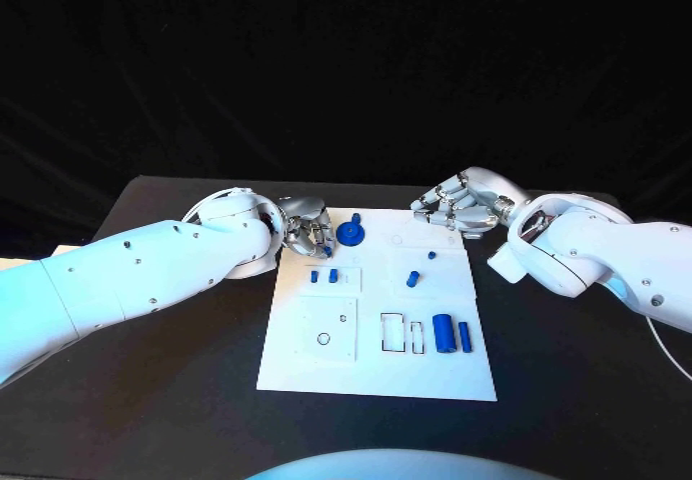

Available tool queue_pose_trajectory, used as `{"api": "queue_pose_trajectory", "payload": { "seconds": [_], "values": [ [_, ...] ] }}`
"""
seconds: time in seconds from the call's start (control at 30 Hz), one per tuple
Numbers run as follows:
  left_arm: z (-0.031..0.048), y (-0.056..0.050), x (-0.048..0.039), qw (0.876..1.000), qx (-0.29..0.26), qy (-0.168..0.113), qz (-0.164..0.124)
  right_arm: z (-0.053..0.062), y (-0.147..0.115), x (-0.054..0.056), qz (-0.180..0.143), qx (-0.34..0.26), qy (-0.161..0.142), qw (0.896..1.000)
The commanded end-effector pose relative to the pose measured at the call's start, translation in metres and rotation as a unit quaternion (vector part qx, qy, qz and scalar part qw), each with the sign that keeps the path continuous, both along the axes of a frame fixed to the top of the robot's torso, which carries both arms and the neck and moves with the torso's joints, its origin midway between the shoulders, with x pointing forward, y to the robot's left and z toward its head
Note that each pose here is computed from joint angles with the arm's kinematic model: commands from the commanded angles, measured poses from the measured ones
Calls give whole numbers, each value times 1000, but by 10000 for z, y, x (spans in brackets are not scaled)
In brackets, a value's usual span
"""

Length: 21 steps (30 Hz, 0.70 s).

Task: Assemble the parts on the task board

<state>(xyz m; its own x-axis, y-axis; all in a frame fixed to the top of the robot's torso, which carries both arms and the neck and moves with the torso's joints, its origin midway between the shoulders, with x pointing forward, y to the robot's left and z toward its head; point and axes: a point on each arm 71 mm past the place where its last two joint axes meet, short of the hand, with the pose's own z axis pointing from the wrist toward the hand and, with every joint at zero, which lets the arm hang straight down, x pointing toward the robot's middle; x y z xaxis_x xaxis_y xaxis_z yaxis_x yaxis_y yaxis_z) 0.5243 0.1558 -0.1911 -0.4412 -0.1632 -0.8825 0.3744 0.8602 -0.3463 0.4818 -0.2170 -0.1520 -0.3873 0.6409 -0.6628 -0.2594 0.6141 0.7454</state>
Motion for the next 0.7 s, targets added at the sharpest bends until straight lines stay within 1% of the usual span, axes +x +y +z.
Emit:
{"api": "queue_pose_trajectory", "payload": {
  "seconds": [0.03, 0.43, 0.7],
  "values": [
    [-14, -27, -13, 1000, 5, 8, -10, -5, 16, -8, 9, -3, 0, 1000],
    [-33, -53, -30, 999, 21, 17, -19, -7, 10, -7, 8, -4, 1, 1000],
    [-41, -58, -27, 999, 27, 18, -20, -8, 15, -8, 9, -4, 2, 1000]
  ]
}}
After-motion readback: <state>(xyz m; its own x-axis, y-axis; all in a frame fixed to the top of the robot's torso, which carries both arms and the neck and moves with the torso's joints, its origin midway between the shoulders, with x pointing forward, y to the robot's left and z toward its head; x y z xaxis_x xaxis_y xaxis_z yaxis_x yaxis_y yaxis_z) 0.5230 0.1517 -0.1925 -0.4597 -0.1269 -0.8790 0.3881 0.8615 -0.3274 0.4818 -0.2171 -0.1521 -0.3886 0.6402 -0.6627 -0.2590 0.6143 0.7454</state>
